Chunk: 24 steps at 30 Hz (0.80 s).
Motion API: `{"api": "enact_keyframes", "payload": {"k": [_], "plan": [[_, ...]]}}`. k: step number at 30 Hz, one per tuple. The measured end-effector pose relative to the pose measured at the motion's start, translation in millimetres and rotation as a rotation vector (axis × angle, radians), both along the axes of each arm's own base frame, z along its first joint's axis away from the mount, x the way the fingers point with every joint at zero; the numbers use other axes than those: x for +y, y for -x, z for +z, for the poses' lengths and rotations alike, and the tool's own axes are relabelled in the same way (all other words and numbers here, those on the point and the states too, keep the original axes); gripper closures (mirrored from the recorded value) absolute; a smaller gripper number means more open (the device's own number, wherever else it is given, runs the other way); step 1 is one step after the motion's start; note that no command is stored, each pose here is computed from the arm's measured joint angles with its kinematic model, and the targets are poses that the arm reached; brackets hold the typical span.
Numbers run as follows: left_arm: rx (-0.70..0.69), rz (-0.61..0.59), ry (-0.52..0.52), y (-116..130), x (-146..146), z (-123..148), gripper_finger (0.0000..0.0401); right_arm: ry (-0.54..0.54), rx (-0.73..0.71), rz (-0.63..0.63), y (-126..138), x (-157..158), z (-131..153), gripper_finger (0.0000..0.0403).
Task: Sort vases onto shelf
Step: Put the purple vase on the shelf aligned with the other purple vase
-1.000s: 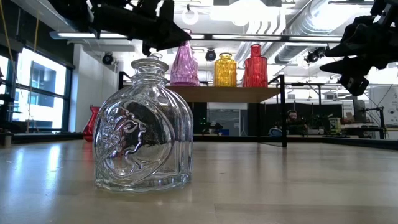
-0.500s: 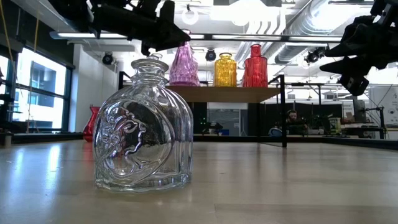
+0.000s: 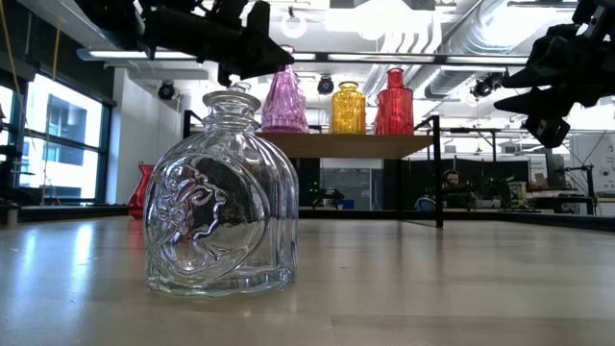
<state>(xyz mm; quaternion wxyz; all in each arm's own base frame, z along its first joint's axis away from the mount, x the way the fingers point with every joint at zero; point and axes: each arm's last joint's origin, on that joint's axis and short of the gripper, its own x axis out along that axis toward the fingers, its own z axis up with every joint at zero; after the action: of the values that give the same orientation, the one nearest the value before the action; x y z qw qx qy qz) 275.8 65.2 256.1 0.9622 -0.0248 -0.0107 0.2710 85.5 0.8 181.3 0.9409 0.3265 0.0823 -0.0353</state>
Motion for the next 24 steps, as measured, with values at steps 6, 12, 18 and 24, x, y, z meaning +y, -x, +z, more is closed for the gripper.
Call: {"api": "enact_keyframes", "payload": {"k": [6, 12, 18, 24], "plan": [[0.000, -0.005, 0.026, -5.0, -0.4, -6.9, 0.0274, 0.000, 0.000, 0.000, 0.0, 0.0, 0.0, 0.0285], [-0.015, -0.013, 0.017, -9.1, -1.1, -9.6, 0.0274, 0.000, 0.000, 0.000, 0.0, 0.0, 0.0, 0.0285], [-0.003, -0.011, -0.001, -9.5, -1.0, -9.2, 0.0274, 0.000, 0.000, 0.000, 0.0, 0.0, 0.0, 0.0285], [-0.001, 0.012, -0.003, -9.3, -0.6, -9.3, 0.0274, 0.000, 0.000, 0.000, 0.0, 0.0, 0.0, 0.0285]]}}
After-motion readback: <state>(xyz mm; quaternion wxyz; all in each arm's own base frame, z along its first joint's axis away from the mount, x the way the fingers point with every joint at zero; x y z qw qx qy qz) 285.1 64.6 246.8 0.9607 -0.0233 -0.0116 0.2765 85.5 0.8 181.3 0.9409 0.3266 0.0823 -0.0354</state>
